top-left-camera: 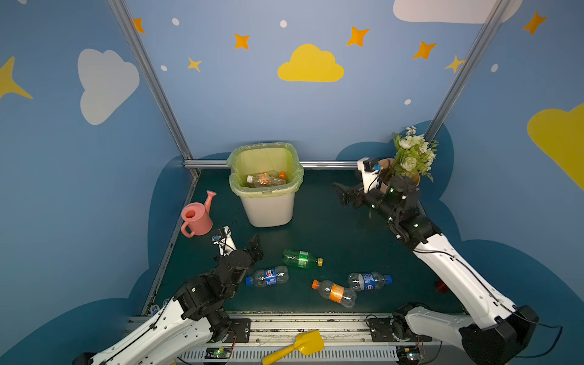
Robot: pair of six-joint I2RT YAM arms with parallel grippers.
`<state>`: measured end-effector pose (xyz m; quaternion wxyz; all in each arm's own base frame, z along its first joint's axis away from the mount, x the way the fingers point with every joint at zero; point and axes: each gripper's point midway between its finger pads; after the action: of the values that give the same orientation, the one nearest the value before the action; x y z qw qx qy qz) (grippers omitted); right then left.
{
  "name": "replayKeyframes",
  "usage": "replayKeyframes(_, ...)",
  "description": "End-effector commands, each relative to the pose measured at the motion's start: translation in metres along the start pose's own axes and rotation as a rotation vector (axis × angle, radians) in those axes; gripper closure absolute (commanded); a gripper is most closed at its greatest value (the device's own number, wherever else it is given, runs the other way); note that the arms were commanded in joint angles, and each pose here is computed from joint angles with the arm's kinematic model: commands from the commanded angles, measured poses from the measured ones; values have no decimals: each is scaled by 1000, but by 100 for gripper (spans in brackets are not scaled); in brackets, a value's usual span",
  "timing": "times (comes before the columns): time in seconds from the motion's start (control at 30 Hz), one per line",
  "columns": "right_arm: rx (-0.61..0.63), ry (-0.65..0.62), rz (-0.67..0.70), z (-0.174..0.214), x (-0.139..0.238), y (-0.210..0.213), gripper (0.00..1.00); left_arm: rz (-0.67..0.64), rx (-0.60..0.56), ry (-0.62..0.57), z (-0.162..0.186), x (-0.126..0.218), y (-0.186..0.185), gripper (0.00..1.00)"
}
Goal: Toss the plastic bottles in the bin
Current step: 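Release the white-capped bottle into the bin and withdraw the right gripper, then lower the left gripper onto the blue-capped bottle and close it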
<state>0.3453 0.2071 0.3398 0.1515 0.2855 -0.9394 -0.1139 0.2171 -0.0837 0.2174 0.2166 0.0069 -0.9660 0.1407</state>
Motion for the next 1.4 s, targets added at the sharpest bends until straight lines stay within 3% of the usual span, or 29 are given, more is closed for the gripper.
replayKeyframes(0.0,-66,-24,137,20,22,-33,3,-88,184,25,15,6,19,0)
replayKeyframes(0.2,-165,36,225,72,32,-66,3,-110,475,143,59,5,12,0)
replayKeyframes(0.43,-200,91,259,97,35,-80,3,-114,704,202,96,-6,-13,0)
replayKeyframes(1.03,-265,140,286,120,38,-99,3,-212,958,403,167,-15,-46,0)
replayKeyframes(1.2,-273,150,285,121,37,-101,3,-240,993,369,175,-21,-35,0)
replayKeyframes(1.37,-269,149,293,120,40,-103,3,-252,1011,248,164,-27,-18,0)
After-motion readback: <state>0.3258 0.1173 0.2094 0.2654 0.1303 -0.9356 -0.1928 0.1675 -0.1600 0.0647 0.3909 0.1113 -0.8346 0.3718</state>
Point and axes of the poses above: each gripper's point midway between its finger pads, its own x axis back along the fingers, its own y axis along the line the jaws close on, z = x × y, and after that the axes turned 15 degrees about -x, right-handed
